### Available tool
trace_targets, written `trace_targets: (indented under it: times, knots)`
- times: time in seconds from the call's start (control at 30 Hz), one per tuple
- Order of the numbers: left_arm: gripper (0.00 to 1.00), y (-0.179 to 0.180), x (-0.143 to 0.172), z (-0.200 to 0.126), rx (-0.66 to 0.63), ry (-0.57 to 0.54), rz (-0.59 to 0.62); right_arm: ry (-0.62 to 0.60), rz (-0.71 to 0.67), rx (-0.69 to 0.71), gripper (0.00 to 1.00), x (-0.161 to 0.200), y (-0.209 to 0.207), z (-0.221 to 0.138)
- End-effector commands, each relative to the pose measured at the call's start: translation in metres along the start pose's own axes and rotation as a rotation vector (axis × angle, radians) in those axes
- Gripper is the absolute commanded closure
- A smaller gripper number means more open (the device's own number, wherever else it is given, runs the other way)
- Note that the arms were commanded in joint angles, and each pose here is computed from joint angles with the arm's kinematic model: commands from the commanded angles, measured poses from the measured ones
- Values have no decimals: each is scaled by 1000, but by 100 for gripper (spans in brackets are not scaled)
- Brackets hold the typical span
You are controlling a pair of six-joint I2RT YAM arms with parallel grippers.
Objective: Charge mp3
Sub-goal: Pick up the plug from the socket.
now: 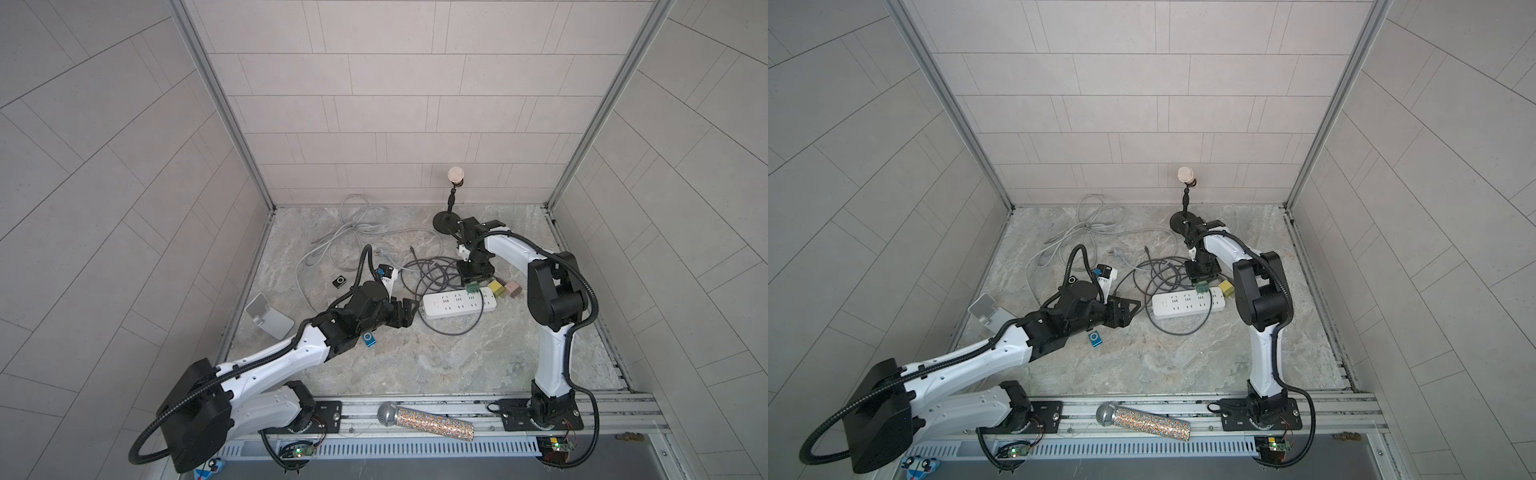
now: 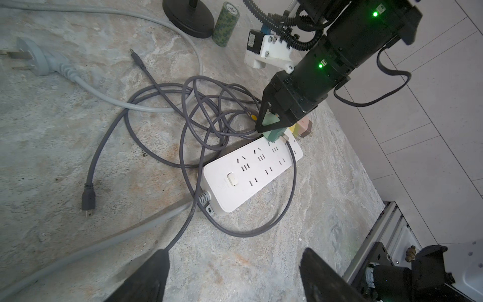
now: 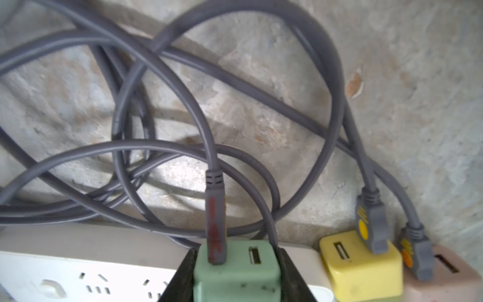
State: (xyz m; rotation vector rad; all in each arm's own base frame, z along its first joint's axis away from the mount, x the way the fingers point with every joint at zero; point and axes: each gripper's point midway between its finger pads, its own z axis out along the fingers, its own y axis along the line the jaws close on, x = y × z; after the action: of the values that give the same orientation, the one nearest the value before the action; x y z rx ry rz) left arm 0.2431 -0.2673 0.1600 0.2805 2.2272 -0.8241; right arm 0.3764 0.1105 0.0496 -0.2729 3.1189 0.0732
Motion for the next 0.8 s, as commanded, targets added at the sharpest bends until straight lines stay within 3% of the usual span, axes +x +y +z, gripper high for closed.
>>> trace_targets:
  times: [0.0, 0.17, 0.3, 0.43, 0.53, 0.77]
  knots:
    - [17, 0, -2, 1, 0, -7, 12, -11, 19, -44, 73, 7, 7, -15]
    - [17, -18, -18, 12, 79, -62, -9, -220, 105, -103, 84, 0, 17, -72]
    - [17, -57, -52, 27, 230, -155, -63, -538, 227, -203, 85, -10, 35, -146]
    - [17, -105, -86, 43, 397, -219, -112, -808, 231, -278, 86, -6, 69, -206]
    - [17, -124, -99, 54, 454, -228, -137, -838, 277, -307, 86, 2, 77, -221]
    - [22, -126, -105, 65, 454, -233, -157, -846, 282, -330, 87, 12, 87, -233]
